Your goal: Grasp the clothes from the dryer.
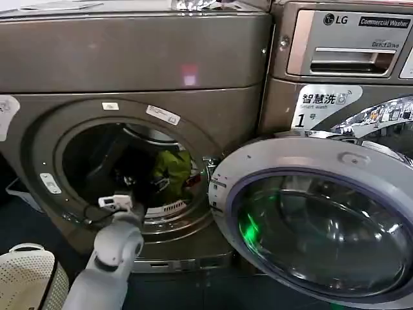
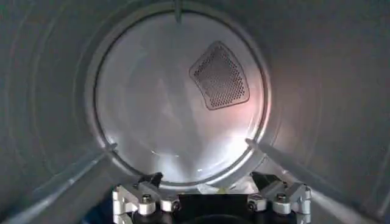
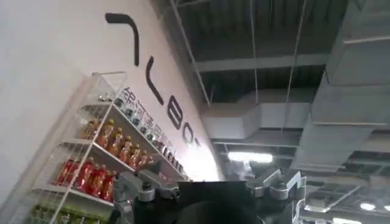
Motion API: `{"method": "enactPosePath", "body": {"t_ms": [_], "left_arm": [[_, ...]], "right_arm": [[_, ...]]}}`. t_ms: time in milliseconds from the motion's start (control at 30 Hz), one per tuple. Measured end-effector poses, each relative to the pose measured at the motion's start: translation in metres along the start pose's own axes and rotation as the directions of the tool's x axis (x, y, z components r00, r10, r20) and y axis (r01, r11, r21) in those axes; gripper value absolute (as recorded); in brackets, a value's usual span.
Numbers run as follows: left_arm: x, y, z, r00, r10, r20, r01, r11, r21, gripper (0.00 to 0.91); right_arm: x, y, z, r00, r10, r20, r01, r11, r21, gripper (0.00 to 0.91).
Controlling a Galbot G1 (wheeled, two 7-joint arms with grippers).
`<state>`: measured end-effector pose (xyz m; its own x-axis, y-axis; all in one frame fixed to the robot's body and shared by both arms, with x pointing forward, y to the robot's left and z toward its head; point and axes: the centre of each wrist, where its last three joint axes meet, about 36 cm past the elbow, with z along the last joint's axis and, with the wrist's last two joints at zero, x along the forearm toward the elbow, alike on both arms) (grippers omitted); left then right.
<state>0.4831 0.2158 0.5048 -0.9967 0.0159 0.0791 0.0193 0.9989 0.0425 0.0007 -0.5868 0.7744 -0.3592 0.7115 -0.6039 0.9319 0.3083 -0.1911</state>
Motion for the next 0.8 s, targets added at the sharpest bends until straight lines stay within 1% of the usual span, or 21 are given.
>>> {"method": "enactPosePath", "body": {"t_ms": [233, 533, 800], "left_arm": [[-0.042, -0.003, -0.003, 1.0, -0.009, 0.003, 0.009, 1.0, -0.005, 0.907], [-0.098, -0.009, -0.005, 1.0, -0.029, -0.009, 0.029, 1.0, -0.004, 0.907], [-0.147, -0.014, -0.014, 0.999, -0.043, -0.011, 0.043, 0.999, -0.009, 0.907]], "right_arm": [[-0.003, 0.006, -0.003, 1.0, -0.001, 0.005, 0.001, 1.0, 0.003, 0.907], [-0.006, 0.01, -0.005, 0.998, -0.037, 0.043, 0.036, 0.999, 0.005, 0.907], [-0.009, 0.01, -0.005, 0.996, -0.051, 0.067, 0.052, 0.999, -0.005, 0.907]]}}
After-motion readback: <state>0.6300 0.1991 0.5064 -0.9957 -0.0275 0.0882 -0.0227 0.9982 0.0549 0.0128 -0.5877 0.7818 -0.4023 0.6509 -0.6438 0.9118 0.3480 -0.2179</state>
